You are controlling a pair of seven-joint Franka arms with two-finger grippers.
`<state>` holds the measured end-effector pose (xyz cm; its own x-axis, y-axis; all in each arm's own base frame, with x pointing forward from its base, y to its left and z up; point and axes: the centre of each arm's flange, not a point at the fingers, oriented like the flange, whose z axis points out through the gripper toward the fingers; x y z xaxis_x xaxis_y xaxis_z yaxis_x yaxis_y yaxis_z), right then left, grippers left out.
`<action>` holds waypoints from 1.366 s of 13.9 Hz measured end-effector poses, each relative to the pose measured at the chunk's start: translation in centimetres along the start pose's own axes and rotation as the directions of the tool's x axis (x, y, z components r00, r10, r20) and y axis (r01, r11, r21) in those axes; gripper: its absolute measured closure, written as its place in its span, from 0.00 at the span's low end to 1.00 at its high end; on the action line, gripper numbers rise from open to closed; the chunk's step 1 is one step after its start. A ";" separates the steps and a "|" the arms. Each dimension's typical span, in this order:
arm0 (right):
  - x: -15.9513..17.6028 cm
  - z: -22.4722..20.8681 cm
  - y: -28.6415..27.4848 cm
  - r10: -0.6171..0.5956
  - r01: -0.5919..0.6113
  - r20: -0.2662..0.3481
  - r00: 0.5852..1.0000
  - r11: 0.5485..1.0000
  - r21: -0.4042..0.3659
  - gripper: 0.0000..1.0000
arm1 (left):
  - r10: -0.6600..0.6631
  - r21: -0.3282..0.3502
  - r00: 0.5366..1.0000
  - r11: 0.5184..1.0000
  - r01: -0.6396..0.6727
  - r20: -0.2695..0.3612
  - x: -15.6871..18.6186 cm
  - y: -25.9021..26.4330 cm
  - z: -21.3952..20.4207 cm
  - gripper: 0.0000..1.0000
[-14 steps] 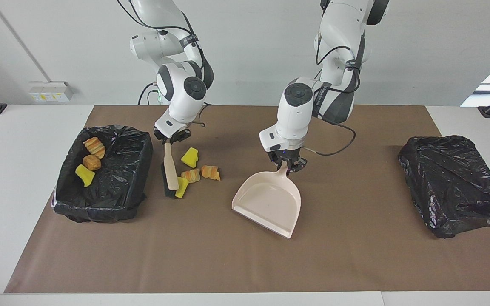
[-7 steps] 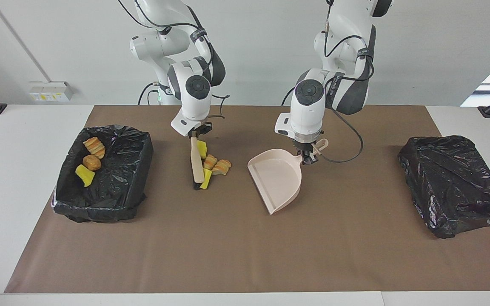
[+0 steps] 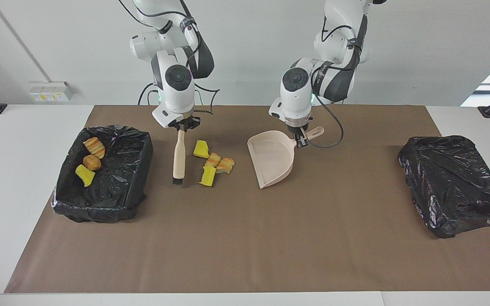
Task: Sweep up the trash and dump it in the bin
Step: 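Sweep the remaining bread and sponge into the dustpan with the right gripper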
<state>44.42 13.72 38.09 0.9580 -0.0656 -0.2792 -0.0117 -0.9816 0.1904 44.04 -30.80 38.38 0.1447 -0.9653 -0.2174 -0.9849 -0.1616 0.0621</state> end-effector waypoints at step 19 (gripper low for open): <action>-6.8 1.0 -18.9 -0.192 0.145 0.055 0.980 0.873 0.466 0.74 | 0.011 0.019 1.000 1.000 -0.011 -0.024 -0.4 0.7 2.8 0.67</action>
<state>37.81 32.58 35.41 0.9251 0.1148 -0.3620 -0.0046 -0.9498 -0.3129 43.01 -29.95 35.78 0.1356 -0.9717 -0.1934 -0.9881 -0.1469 0.0456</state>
